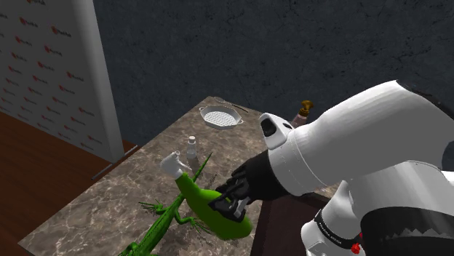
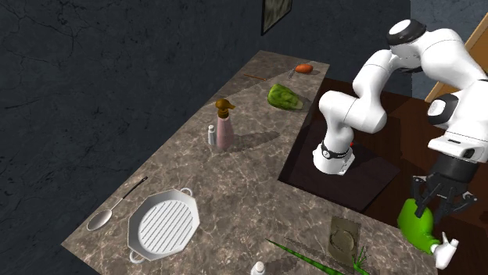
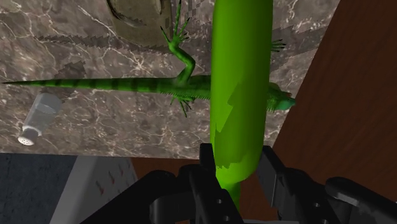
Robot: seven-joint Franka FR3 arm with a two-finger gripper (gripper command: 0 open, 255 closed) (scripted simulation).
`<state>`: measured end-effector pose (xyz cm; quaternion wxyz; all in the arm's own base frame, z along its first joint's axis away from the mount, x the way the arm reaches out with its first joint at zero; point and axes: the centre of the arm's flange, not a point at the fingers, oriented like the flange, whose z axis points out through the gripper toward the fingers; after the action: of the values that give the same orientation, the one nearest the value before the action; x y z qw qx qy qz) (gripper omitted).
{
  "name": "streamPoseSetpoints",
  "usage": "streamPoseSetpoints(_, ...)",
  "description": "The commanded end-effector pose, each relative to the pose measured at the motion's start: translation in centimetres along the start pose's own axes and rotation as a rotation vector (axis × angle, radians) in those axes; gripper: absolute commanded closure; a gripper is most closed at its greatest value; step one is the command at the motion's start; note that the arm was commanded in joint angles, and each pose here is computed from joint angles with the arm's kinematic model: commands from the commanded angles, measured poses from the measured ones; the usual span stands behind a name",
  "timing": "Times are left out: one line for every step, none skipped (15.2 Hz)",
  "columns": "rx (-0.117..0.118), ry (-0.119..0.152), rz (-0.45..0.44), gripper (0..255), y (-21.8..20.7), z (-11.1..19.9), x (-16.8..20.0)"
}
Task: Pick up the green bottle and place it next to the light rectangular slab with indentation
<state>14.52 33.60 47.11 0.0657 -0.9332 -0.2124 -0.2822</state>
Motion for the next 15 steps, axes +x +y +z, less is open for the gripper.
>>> streamPoseSetpoints(0.0,0.001,0.0,255,0.0,0.8,-0.5)
streamPoseSetpoints(0.0,0.001,0.0,255,0.0,1.2,-0.8)
streamPoseSetpoints(0.0,0.001,0.0,255,0.0,1.7,-1.1)
streamPoseSetpoints(0.0,0.001,0.0,255,0.0,2.1,-1.4)
streamPoseSetpoints(0.0,0.001,0.0,255,0.0,2.6,-1.7)
streamPoseSetpoints(0.0,0.001,0.0,255,0.0,3.0,-2.0)
streamPoseSetpoints(0.0,0.001,0.0,255,0.0,3.4,-2.3)
streamPoseSetpoints(0.0,0.001,0.0,255,0.0,3.9,-2.6)
streamPoseSetpoints(0.0,0.001,0.0,255,0.0,4.3,-2.8)
streamPoseSetpoints(0.0,0.001,0.0,255,0.0,4.8,-3.1)
streamPoseSetpoints(0.0,0.001,0.0,255,0.0,5.2,-3.4)
streamPoseSetpoints(0.0,0.001,0.0,255,0.0,5.6,-3.7)
streamPoseSetpoints(0.0,0.001,0.0,255,0.0,6.1,-4.0)
streamPoseSetpoints(0.0,0.001,0.0,255,0.0,6.5,-4.3)
streamPoseSetpoints(0.0,0.001,0.0,255,0.0,7.0,-4.6)
